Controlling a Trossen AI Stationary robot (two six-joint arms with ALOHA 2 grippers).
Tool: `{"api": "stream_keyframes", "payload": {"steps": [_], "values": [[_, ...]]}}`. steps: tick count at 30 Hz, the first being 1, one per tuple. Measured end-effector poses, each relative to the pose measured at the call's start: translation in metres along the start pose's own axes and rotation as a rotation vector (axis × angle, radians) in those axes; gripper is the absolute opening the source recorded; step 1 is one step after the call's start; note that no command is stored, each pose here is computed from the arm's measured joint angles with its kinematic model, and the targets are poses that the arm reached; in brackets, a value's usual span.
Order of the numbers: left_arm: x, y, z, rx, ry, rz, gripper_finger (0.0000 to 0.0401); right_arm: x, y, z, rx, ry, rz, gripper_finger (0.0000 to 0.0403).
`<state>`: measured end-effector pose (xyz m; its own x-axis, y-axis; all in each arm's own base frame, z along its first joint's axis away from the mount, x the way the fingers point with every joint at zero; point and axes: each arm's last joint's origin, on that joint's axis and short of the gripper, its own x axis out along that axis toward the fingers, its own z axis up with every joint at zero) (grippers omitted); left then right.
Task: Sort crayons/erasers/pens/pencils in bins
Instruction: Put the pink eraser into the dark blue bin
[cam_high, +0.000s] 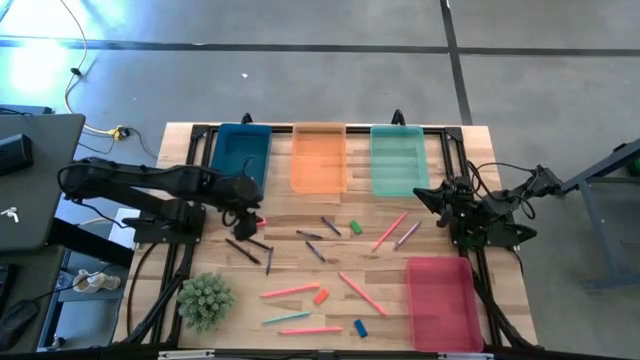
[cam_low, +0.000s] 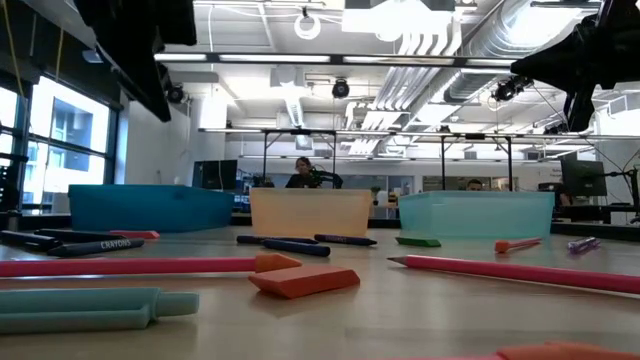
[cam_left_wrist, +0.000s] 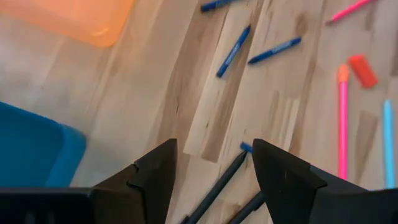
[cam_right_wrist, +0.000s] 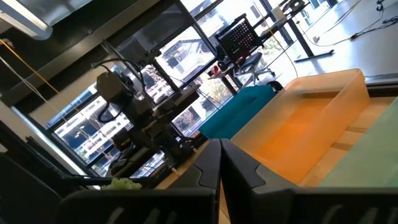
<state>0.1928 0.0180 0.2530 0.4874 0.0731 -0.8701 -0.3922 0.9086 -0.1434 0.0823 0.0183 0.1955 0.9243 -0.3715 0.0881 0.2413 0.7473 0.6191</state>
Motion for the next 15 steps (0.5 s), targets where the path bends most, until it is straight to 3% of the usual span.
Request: {"api": "stream_keyframes", "payload": {"steps": [7, 15], "values": [[0.024, -0.010, -0.001, 0.025, 0.079, 0.007, 0.0196, 0.000, 0.000, 0.000, 0.000, 0.002, 0.003, 0.0000], [0.053, -0.006, -0.027, -0.044, 0.120, 0.008, 0.0190, 0.000, 0.000, 0.000, 0.000, 0.009, 0.013, 0.0000]]}}
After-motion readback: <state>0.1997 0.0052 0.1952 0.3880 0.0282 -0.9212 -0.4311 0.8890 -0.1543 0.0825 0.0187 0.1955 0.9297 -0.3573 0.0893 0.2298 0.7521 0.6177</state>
